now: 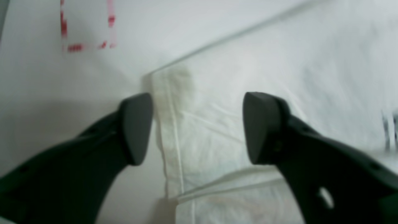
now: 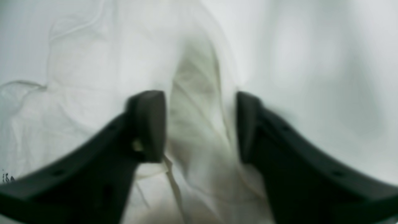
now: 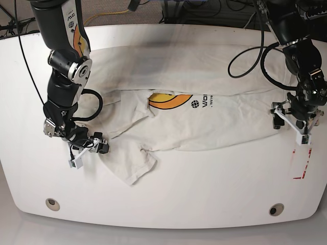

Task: Fold the T-shirt properly
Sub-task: 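Grasp the hem edge of the shirt with both grippers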

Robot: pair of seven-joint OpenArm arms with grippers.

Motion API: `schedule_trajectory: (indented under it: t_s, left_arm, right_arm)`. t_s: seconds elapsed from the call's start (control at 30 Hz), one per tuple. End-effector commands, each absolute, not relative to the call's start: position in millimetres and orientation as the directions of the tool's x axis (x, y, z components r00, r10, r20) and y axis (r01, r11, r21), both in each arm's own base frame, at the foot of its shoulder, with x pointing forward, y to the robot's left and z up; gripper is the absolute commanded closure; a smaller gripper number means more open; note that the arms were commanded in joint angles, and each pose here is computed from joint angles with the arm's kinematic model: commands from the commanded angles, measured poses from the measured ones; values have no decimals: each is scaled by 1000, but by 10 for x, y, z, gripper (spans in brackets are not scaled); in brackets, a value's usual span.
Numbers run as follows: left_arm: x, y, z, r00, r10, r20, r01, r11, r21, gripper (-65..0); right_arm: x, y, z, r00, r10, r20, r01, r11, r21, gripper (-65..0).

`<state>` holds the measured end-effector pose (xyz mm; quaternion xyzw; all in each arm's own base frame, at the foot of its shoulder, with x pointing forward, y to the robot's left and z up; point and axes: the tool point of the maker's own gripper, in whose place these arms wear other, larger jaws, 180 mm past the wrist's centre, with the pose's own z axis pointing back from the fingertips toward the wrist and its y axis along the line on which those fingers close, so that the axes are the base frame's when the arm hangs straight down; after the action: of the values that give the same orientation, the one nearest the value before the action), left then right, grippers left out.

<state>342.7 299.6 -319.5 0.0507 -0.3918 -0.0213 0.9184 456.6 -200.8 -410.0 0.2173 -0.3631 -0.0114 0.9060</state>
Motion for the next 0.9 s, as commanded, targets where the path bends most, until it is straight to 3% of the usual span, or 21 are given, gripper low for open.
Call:
schedule_trajectory:
  t_s: [0.0,0.13,0.6,0.87]
  left_arm:
    - [3559,3393,-3080,650,90,755,-188,981,46,-528]
    - [3659,3496,-3212,654,197,730,-258,966,-29,-581]
    - [3925,3457,-3717,663,343,666,-306,935,-176,-581]
    - [4087,3127,-3844,709,239,664,-198,970,-138,-578]
  right_arm:
    - [4686,-2075,-3949,710,-172,683,-147,912,383,-168]
    - [4700,-1991,-3949,710,-173,683,-156,907,392,-62]
    - [4707,-1962,-3947,710,-172,682,-159,905,395,-71]
    - [4771,-2009,-3859,697,-170,696,-163,909,385,-46]
